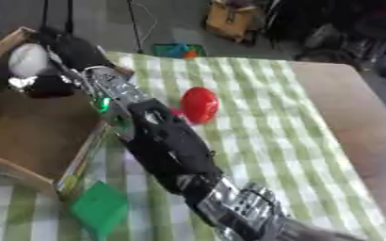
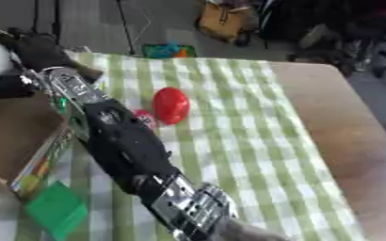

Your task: Pick up objects on the table and place them in the box.

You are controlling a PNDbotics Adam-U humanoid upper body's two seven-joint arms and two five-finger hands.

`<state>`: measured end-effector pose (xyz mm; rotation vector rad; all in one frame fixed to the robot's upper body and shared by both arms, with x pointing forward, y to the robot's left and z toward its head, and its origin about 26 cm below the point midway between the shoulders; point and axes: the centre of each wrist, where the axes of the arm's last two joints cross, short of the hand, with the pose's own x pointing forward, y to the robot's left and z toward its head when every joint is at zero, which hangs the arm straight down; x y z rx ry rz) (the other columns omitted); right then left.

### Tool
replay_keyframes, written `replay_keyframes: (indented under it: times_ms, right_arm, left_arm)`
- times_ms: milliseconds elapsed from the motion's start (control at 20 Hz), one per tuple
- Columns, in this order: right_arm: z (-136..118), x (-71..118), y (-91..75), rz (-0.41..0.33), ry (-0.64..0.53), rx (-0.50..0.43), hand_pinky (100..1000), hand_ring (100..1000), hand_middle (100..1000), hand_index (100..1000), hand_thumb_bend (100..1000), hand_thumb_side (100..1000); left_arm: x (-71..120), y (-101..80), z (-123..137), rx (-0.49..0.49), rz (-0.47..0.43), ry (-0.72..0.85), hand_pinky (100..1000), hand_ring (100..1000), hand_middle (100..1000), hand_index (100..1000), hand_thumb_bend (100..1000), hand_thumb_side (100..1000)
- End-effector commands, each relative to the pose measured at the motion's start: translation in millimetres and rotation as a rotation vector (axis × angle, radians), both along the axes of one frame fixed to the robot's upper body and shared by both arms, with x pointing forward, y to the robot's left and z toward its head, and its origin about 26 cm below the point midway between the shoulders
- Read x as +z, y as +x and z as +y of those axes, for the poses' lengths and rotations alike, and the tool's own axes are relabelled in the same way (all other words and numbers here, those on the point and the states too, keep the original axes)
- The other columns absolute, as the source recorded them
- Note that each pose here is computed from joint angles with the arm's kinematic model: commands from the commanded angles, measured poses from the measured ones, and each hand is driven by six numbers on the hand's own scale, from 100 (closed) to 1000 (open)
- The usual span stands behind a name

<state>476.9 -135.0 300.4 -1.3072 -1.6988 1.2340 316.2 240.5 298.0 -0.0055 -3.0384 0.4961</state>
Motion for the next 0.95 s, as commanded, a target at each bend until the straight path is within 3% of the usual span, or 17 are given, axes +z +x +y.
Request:
replay_keyframes:
  times_ms: [50, 200, 250, 350, 600, 800, 950]
  right_arm:
    - [3, 11.9, -4.1, -0.03, -0.05, 0.011, 972, 1000, 1000, 954, 481, 609]
    - [4, 16.0, -7.8, -0.044, -0.077, 0.021, 987, 1000, 1000, 945, 469, 684]
    - [4, 18.2, -9.6, -0.053, -0.088, 0.023, 1000, 1000, 1000, 954, 467, 812]
    - [5, 23.2, -14.0, -0.08, -0.116, 0.024, 1000, 1000, 1000, 954, 468, 850]
    - [8, 33.7, -24.1, -0.117, -0.149, 0.034, 1000, 1000, 1000, 977, 464, 889]
    - [13, 43.3, -34.1, -0.14, -0.107, 0.092, 961, 1000, 1000, 1000, 477, 881]
    - [15, 55.9, -46.8, -0.199, -0.075, 0.135, 929, 1000, 1000, 1000, 399, 867]
  left_arm:
    - [7.3, -4.1, 4, 0.02, -0.025, 0.012, 731, 550, 629, 696, 100, 1000]
    - [7.1, -4.1, 4, 0.023, -0.022, 0.013, 732, 550, 629, 697, 100, 1000]
    - [7.0, -4.0, 4, 0.024, -0.021, 0.013, 733, 550, 629, 697, 100, 1000]
    - [6.7, -4.0, 4, 0.026, -0.019, 0.013, 733, 550, 629, 697, 100, 1000]
    - [6.8, -4.1, 4, 0.03, -0.015, 0.015, 733, 550, 629, 698, 100, 1000]
    - [6.7, -4.0, 4, 0.03, -0.012, 0.017, 733, 549, 629, 698, 100, 1000]
    - [6.5, -4.0, 4, 0.031, -0.009, 0.019, 729, 549, 628, 697, 100, 1000]
